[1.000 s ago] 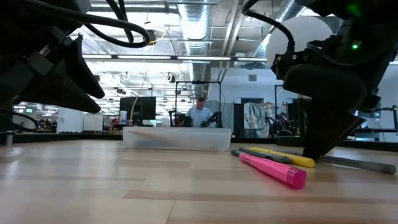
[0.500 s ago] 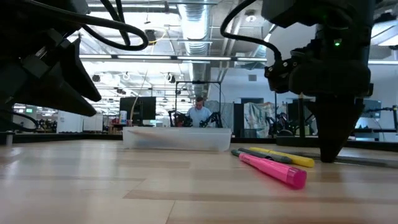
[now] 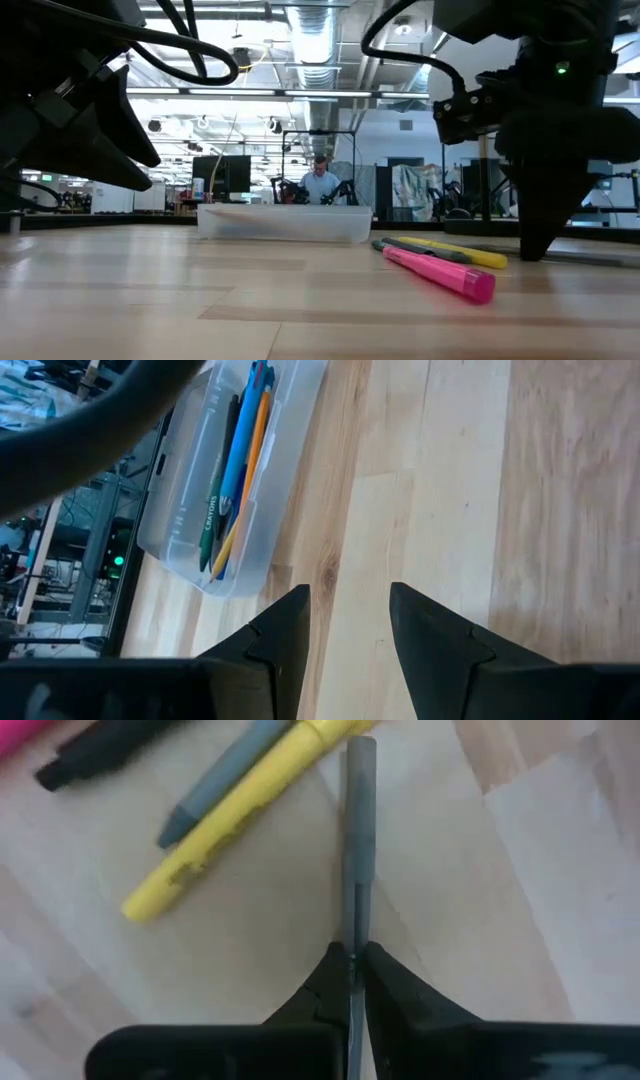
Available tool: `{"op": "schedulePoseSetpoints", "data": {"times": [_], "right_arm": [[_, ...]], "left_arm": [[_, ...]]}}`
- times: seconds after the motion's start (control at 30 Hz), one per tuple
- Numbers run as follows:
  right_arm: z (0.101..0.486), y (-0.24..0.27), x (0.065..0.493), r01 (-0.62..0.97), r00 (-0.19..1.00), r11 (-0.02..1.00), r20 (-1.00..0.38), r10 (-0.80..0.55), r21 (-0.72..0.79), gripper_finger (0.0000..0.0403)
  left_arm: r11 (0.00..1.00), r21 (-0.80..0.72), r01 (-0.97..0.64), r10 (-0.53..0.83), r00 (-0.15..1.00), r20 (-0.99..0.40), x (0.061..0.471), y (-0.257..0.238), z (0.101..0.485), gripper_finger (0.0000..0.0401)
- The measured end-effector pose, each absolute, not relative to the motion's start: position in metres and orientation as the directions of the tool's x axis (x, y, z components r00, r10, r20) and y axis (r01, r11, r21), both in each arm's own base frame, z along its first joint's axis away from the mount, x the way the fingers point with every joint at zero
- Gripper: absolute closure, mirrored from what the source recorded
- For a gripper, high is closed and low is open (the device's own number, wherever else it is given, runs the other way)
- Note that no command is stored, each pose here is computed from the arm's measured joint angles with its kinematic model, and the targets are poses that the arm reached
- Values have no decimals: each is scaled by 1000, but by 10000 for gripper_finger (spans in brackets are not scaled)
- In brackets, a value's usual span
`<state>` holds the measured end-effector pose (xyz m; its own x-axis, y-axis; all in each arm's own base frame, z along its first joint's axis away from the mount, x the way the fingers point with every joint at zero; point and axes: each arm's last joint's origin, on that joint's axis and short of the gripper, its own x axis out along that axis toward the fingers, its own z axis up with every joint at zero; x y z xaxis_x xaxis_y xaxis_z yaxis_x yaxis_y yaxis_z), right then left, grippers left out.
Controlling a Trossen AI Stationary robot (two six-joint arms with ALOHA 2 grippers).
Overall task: Pick & place school supplies into a supply box
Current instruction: Put the gray pen into the gray supply box
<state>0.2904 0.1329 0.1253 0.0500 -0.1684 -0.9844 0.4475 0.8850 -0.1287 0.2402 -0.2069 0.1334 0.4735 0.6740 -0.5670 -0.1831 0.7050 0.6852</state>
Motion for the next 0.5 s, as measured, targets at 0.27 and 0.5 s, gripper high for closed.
{"op": "schedulePoseSetpoints", "data": {"times": [0.27,0.5], "right_arm": [[146,128,293,446,-6,841,-940,-340,-307,401],[173,117,310,415,54,812,-880,-472,-410,402]], "left_arm": [[705,685,-183,674,473,-567,240,-207,133,266],[701,689,-183,677,475,-562,240,-207,134,266]]}}
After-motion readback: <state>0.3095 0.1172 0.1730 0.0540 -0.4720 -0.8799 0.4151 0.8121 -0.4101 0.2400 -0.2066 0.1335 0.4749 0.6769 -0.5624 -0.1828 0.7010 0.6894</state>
